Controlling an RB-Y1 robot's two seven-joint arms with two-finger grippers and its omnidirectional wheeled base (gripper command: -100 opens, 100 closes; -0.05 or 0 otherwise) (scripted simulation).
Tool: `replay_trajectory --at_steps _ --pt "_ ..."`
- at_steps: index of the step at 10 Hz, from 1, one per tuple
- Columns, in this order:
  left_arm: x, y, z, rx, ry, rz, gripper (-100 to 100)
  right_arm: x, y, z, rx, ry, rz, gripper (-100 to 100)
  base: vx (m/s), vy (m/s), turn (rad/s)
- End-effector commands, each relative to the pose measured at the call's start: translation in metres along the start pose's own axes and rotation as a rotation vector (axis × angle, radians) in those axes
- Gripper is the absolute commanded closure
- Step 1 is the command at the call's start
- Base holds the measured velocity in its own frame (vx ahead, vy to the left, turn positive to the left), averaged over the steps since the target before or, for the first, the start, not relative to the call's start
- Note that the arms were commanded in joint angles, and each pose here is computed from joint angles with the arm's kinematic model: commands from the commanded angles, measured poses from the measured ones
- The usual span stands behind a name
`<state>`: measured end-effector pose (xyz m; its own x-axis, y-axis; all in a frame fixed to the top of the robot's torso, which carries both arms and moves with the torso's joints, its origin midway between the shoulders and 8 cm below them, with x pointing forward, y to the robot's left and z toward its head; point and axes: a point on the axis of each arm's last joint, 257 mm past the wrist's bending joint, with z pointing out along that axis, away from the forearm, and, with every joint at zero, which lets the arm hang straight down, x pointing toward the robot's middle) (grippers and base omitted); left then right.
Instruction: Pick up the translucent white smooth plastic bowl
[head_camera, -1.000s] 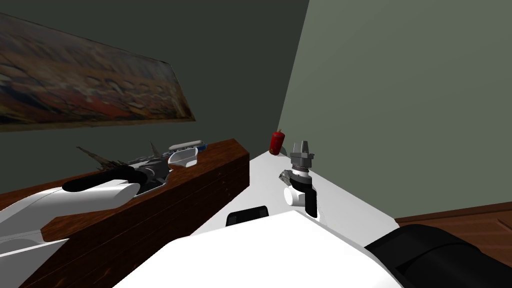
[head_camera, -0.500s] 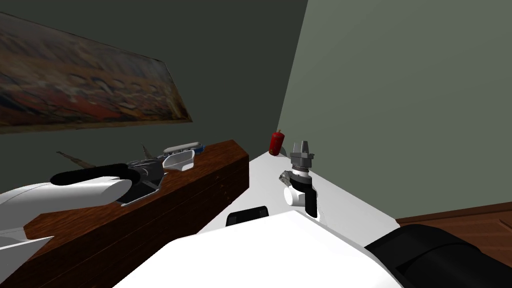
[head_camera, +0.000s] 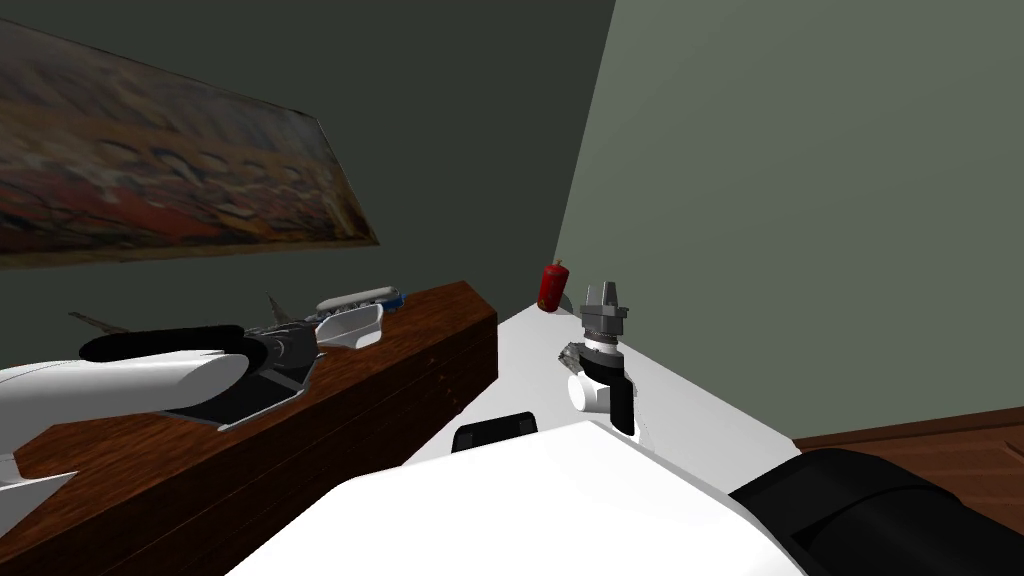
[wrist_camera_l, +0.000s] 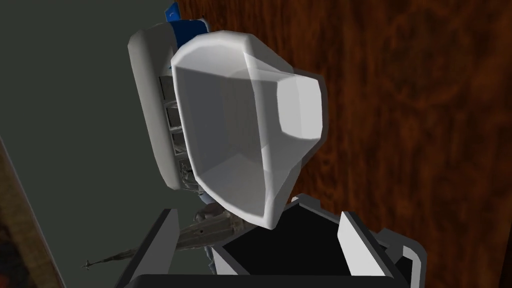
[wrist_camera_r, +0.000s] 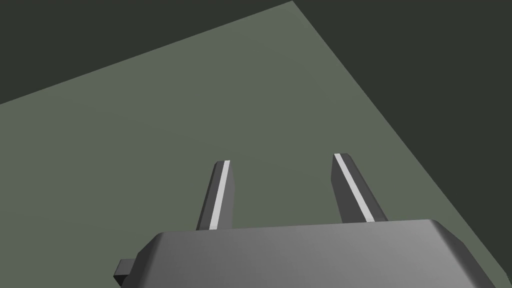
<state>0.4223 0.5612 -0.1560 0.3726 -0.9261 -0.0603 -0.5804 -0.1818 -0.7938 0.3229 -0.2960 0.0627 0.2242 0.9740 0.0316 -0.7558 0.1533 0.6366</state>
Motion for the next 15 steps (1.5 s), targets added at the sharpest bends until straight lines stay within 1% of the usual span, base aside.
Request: replay_trajectory --at_steps 1,2,3,4,5,6,7,8,9,11,12,15 --pt "-0.005 0.008 -0.001 -0.044 -0.014 -0.012 -100 0.000 0.000 0.000 0.000 0.000 0.000 0 0.084 0.000 -0.009" --pt "-0.010 0.007 -0.003 -0.067 -0.017 -0.033 -100 0.000 0.000 0.000 0.000 0.000 0.000 0 0.090 0.008 -0.018" --pt "-0.012 0.014 -0.004 -0.092 -0.026 -0.033 -100 0.000 0.000 0.000 0.000 0.000 0.000 0 0.064 0.016 -0.011" --pt "-0.016 0.014 -0.007 -0.116 -0.029 -0.053 -100 0.000 0.000 0.000 0.000 0.000 0.000 0 0.078 0.012 -0.022" --pt "-0.018 0.020 -0.007 -0.138 -0.038 -0.052 -100 0.000 0.000 0.000 0.000 0.000 0.000 0 0.070 0.005 -0.010" --pt "-0.022 0.021 -0.010 -0.163 -0.041 -0.071 -100 0.000 0.000 0.000 0.000 0.000 0.000 0 0.076 0.004 -0.018" --pt "-0.024 0.026 -0.011 -0.182 -0.048 -0.070 -100 0.000 0.000 0.000 0.000 0.000 0.000 0 0.061 0.003 -0.010" --pt "-0.028 0.028 -0.015 -0.211 -0.053 -0.087 -100 0.000 0.000 0.000 0.000 0.000 0.000 0 0.069 -0.004 -0.016" --pt "-0.029 0.032 -0.015 -0.224 -0.058 -0.087 -100 0.000 0.000 0.000 0.000 0.000 0.000 0 0.064 0.002 -0.008" --pt "-0.036 0.040 -0.023 -0.286 -0.070 -0.116 -100 0.000 0.000 0.000 0.000 0.000 0.000 0 0.080 0.011 -0.017" --pt "-0.037 0.043 -0.024 -0.300 -0.075 -0.116 -100 0.000 0.000 0.000 0.000 0.000 0.000 0 0.063 0.013 -0.011" --pt "-0.044 0.062 -0.034 -0.396 -0.093 -0.146 -100 0.000 0.000 0.000 0.000 0.000 0.000 0 0.066 0.005 -0.011"
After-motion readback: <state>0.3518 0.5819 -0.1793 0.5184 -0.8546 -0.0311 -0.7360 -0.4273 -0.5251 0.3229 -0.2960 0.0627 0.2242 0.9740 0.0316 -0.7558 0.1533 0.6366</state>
